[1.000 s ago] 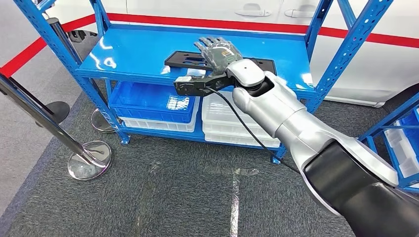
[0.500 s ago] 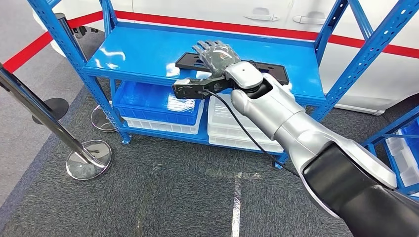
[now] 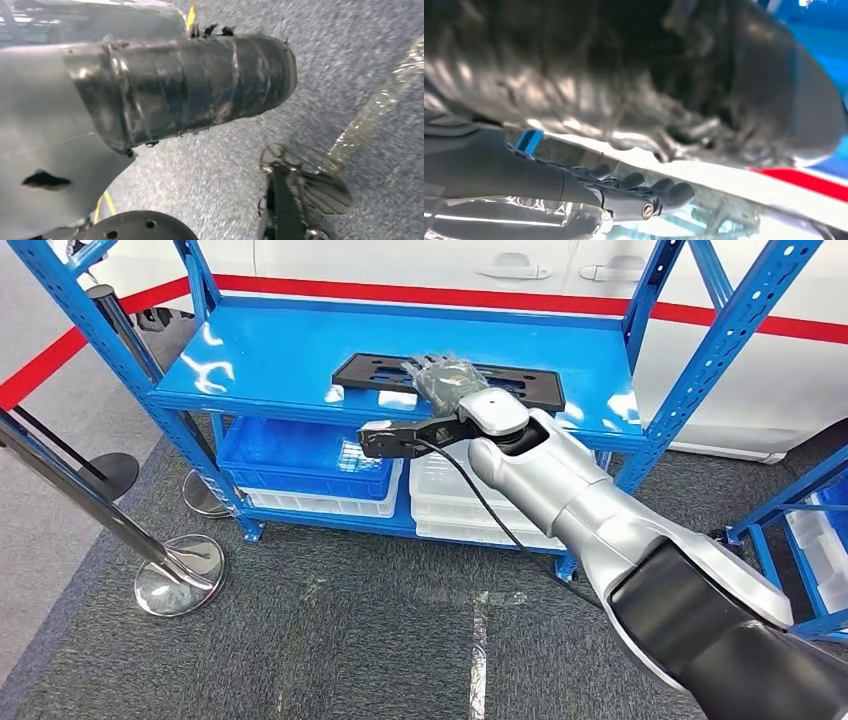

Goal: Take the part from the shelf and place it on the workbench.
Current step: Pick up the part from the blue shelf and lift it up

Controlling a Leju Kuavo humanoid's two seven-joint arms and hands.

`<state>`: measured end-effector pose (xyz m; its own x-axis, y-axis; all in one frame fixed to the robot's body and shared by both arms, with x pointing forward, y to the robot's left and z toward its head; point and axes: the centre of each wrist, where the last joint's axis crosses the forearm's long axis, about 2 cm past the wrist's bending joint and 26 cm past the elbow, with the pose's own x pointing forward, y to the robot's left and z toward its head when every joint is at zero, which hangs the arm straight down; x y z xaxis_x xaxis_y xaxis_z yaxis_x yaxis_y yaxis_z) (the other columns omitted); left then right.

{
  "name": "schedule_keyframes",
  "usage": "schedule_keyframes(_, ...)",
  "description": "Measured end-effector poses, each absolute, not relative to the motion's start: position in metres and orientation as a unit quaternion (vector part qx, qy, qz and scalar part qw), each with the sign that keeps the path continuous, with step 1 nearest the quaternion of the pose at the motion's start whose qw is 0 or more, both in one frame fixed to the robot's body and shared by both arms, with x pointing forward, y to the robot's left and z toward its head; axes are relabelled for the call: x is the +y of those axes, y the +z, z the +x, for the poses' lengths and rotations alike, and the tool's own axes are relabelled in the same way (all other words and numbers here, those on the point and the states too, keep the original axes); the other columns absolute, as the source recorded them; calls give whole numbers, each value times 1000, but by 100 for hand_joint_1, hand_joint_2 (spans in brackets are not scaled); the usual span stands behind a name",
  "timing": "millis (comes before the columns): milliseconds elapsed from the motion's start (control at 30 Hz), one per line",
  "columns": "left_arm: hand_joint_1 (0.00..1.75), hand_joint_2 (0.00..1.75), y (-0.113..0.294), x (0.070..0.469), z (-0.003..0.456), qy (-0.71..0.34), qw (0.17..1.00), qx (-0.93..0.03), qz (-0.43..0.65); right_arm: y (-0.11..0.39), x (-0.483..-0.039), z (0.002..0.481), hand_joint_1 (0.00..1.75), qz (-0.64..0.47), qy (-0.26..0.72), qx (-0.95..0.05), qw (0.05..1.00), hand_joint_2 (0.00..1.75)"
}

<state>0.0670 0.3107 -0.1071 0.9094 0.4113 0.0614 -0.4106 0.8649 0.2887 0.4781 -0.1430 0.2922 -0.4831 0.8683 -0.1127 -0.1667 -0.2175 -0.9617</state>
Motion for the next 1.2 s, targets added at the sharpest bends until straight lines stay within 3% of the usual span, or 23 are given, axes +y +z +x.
schedule_keyframes(567,0,0,-107,312,69,218,962,21,160,263,-177,480,0,-358,701,-451,421,0)
schedule_keyframes(700,0,0,-106,312,69,219,962,20,160,264,-179,481,0,-359,702,-449,420,175)
schedule_keyframes(1200,0,0,-106,314,71,222,961,20,160,264,-178,480,0,-365,700,-459,407,175)
